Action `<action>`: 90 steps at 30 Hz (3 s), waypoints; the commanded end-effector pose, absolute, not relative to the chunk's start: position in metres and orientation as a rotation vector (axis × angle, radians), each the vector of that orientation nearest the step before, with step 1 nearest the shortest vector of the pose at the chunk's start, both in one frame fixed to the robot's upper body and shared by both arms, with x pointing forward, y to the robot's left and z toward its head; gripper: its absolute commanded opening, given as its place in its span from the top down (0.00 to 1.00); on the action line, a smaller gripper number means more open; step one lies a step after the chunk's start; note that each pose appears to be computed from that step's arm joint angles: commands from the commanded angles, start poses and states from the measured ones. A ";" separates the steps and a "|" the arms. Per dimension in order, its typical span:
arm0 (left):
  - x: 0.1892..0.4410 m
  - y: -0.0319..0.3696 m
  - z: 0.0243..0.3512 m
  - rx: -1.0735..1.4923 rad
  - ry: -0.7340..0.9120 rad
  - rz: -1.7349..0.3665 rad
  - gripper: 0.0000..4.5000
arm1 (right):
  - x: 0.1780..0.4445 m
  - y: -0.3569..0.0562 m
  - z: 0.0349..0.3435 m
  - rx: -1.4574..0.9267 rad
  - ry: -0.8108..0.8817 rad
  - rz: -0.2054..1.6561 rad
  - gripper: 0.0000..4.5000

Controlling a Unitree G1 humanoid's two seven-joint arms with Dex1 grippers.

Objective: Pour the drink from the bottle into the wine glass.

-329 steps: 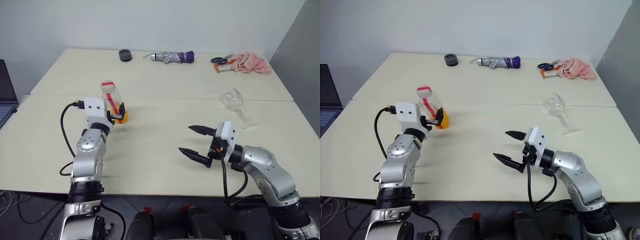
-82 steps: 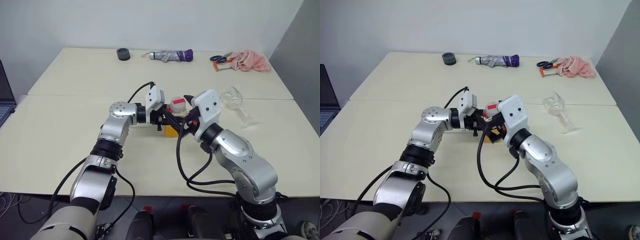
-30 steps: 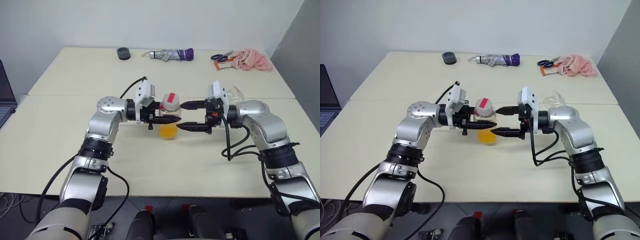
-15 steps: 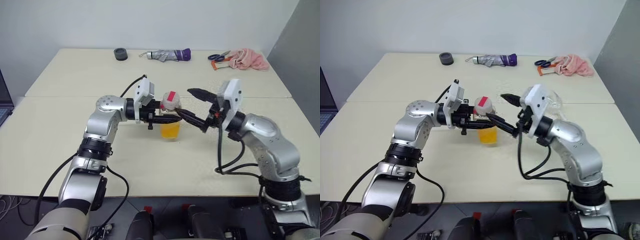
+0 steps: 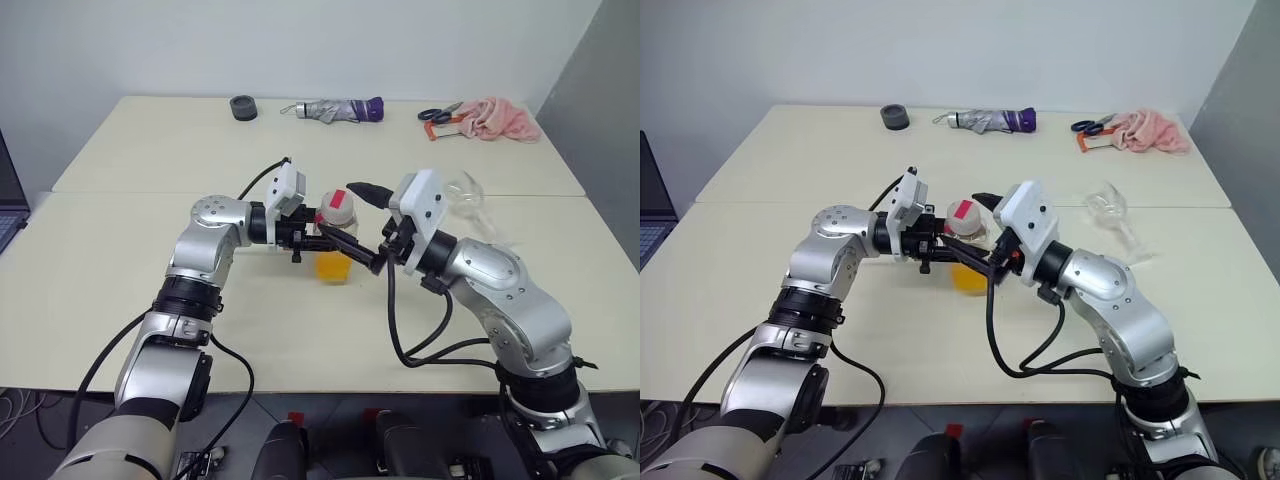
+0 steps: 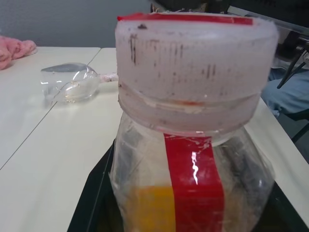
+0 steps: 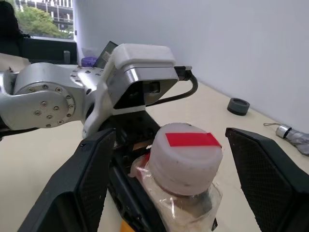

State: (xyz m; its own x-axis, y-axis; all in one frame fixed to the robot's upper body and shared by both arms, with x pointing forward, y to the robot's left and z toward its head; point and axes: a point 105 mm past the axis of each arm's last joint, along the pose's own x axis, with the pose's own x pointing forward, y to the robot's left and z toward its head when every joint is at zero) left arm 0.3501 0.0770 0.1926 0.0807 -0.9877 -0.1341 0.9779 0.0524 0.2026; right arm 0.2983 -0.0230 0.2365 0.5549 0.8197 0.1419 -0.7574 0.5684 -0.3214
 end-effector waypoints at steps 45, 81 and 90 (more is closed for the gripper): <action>0.345 0.080 0.198 0.274 -0.099 -1.479 0.61 | 0.295 -0.064 0.234 -0.206 -0.209 0.917 0.14; 0.345 0.077 0.200 0.274 -0.106 -1.481 0.61 | 0.300 -0.044 0.243 -0.215 -0.276 0.933 0.14; 0.346 0.078 0.201 0.277 -0.107 -1.474 0.61 | 0.295 -0.044 0.245 -0.198 -0.274 0.963 0.14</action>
State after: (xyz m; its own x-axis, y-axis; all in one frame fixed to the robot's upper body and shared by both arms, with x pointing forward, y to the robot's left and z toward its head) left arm 0.3485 0.0805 0.1842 0.1057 -0.9855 -0.1330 0.9779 0.0788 0.1935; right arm 0.3020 -0.0437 0.2289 0.5650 0.8202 0.0897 -0.7830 0.5672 -0.2554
